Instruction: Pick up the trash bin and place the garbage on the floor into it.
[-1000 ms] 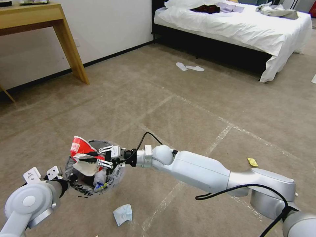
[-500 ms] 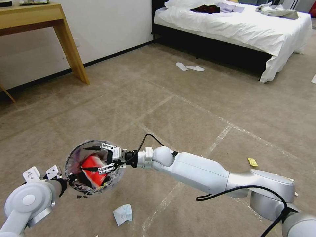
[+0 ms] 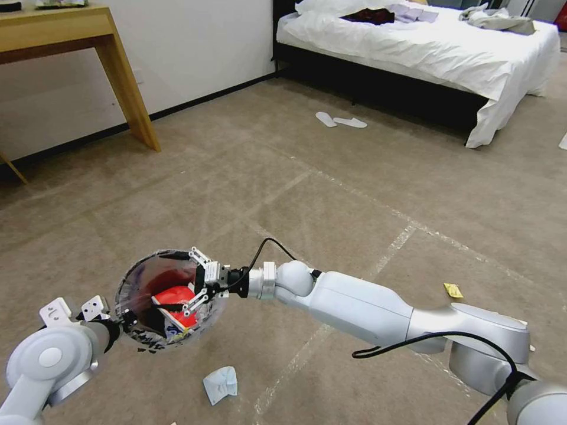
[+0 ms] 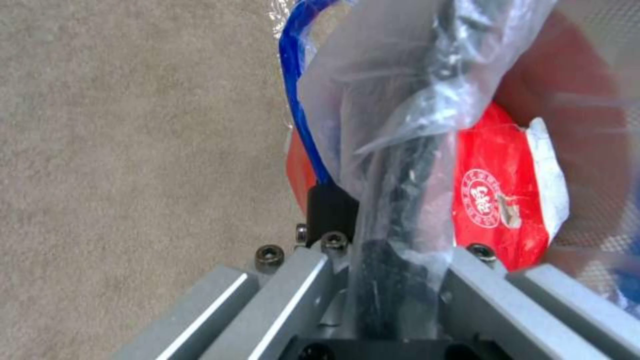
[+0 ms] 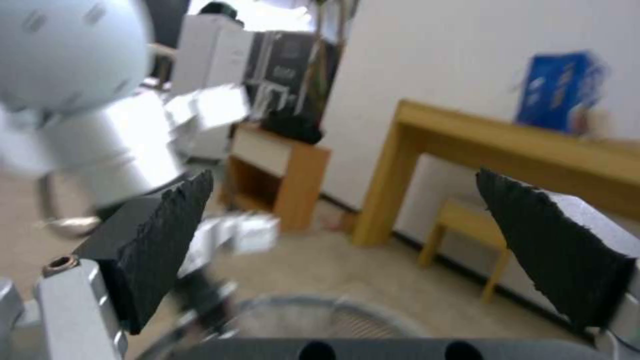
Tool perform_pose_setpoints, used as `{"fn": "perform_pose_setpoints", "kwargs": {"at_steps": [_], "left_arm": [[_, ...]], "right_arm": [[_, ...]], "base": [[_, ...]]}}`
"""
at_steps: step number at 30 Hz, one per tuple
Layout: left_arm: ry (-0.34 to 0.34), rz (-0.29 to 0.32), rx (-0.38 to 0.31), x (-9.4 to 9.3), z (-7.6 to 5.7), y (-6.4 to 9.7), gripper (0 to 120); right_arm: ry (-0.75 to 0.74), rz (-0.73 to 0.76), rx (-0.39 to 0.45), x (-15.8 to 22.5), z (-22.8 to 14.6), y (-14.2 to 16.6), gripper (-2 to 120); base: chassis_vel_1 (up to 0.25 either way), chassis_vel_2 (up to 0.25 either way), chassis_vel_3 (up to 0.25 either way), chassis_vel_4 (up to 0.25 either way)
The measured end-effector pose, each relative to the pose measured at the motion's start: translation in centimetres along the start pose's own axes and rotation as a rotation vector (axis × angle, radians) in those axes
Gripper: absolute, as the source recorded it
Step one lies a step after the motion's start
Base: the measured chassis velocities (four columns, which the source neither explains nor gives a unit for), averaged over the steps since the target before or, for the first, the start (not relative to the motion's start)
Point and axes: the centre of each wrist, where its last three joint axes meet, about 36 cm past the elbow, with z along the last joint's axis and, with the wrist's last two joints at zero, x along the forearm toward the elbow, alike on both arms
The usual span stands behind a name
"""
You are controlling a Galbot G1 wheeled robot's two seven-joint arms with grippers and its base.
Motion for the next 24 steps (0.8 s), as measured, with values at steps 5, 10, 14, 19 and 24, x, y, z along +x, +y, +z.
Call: {"fn": "perform_pose_setpoints", "kwargs": {"at_steps": [5, 10, 14, 19, 24], "left_arm": [[0.001, -0.006, 0.001, -0.1, 0.0, 0.2, 0], [-0.005, -0.011, 0.001, -0.1, -0.3, 0.4, 0], [-0.002, -0.016, 0.011, -0.3, -0.2, 0.6, 0], [0.003, -0.021, 0.033, -0.7, 0.0, 0.9, 0], [0.002, -0.022, 0.04, -0.8, 0.1, 0.9, 0]], "right_arm": [[-0.093, 0.169, 0.045, 0.6, -3.5, -2.1, 100], [-0.155, 0.34, 0.062, 2.7, -5.9, -2.9, 100], [-0.15, 0.439, 0.079, 6.6, -7.4, -3.2, 100], [-0.052, 0.523, 0.11, 14.6, -8.9, -2.1, 100], [0.02, 0.521, 0.135, 19.2, -9.5, -1.3, 100]], "base": [[0.0, 0.0, 0.0, 0.0], [0.0, 0.0, 0.0, 0.0], [0.0, 0.0, 0.0, 0.0], [0.0, 0.0, 0.0, 0.0], [0.0, 0.0, 0.0, 0.0]]}}
